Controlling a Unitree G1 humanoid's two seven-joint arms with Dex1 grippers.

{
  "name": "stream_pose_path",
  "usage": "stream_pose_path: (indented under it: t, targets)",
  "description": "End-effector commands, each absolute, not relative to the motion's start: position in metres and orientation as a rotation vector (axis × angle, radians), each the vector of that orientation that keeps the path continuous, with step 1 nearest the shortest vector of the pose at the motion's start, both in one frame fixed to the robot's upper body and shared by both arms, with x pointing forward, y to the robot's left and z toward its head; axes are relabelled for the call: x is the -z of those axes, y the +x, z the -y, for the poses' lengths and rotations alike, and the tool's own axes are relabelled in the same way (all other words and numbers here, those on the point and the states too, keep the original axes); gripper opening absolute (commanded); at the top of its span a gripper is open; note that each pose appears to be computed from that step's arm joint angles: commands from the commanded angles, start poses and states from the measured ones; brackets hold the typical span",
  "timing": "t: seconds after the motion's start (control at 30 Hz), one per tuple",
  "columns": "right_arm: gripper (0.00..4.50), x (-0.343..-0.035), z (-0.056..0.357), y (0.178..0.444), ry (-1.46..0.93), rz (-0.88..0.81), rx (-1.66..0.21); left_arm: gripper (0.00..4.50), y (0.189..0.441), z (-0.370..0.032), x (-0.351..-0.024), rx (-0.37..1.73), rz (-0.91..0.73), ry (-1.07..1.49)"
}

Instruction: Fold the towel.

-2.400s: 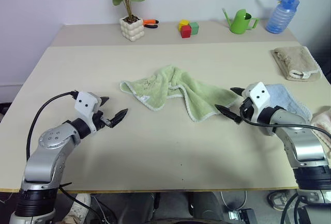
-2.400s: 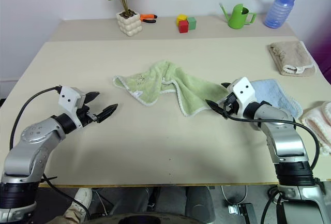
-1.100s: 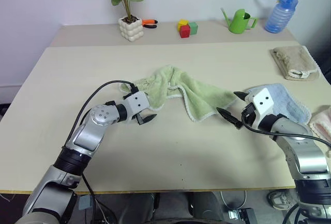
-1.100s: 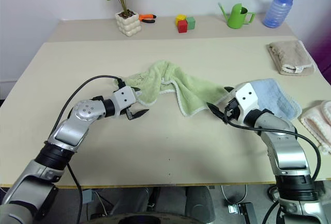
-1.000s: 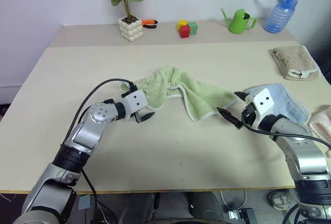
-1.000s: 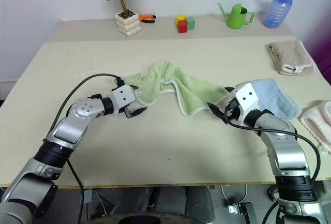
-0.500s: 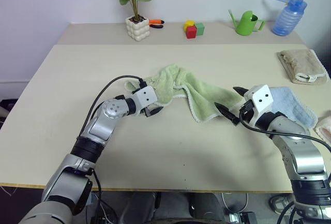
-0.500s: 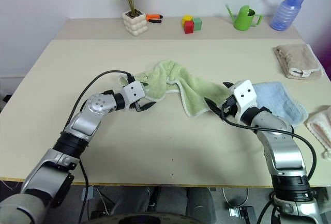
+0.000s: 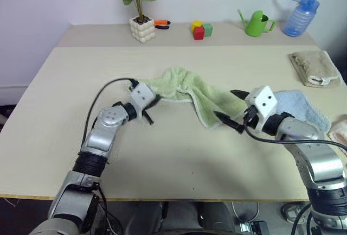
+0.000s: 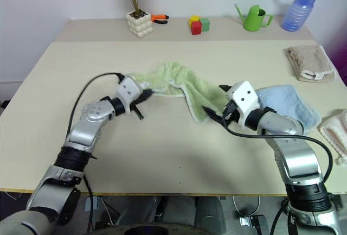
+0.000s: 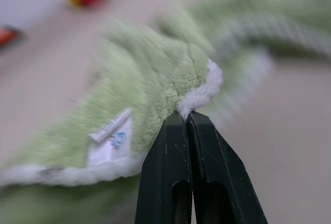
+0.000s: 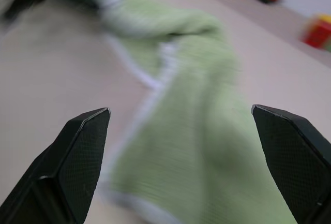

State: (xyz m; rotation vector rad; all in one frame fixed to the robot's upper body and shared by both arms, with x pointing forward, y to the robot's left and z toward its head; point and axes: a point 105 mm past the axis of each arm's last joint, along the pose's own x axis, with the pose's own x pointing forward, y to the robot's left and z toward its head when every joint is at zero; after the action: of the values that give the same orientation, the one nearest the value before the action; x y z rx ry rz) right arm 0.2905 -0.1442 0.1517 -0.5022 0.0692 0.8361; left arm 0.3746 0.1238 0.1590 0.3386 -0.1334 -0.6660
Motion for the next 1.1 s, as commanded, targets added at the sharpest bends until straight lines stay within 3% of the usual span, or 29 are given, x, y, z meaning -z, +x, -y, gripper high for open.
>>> stream_pose_path:
  t: [0.03, 0.4, 0.7, 0.8, 1.03, 1.1]
  targets:
    - [4.5, -0.148, 0.136, 0.281, -0.683, -0.049, -0.897, 0.05, 0.367, -0.141, -0.172, 0.628, 0.167, 0.314]
    - [4.5, -0.113, 0.146, 0.293, -1.236, 0.02, -0.925, 0.05, 0.362, -0.147, -0.172, 0.626, 0.151, 0.315]
    - [4.5, -0.11, 0.128, 0.316, -1.385, 0.194, -0.87, 0.05, 0.36, -0.142, -0.171, 0.637, 0.149, 0.316]
    - [3.66, -0.108, 0.13, 0.319, -1.408, 0.199, -0.871, 0.0, 0.359, -0.145, -0.172, 0.63, 0.148, 0.316]
    - [0.15, -0.116, 0.13, 0.322, -1.408, 0.241, -0.855, 0.0, 0.357, -0.146, -0.17, 0.623, 0.147, 0.314]
    - [0.06, -0.119, 0.13, 0.322, -1.408, 0.254, -0.846, 0.0, 0.356, -0.147, -0.17, 0.62, 0.147, 0.315]
